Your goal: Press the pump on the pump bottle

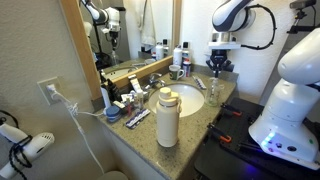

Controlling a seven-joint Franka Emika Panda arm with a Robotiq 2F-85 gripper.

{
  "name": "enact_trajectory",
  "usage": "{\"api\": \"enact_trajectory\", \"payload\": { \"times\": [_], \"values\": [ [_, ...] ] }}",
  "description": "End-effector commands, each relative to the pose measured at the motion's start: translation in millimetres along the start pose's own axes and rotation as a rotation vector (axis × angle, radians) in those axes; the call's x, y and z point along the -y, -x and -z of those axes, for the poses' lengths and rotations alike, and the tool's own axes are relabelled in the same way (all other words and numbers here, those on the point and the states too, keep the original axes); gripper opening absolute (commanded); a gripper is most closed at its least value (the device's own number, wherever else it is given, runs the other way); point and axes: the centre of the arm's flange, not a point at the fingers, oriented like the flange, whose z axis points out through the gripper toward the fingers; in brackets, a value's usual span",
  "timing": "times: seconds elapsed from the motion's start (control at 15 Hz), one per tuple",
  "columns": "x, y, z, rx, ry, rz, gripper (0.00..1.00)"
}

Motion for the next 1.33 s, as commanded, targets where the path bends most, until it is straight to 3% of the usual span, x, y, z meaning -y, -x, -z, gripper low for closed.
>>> {"api": "enact_trajectory", "payload": {
  "times": [0.0,1.27],
  "values": [
    [1,-7,-41,0.056,0.045,-0.018,0.0],
    [0,-26,-67,0.145,0.072,-0.039,0.0]
  ]
}}
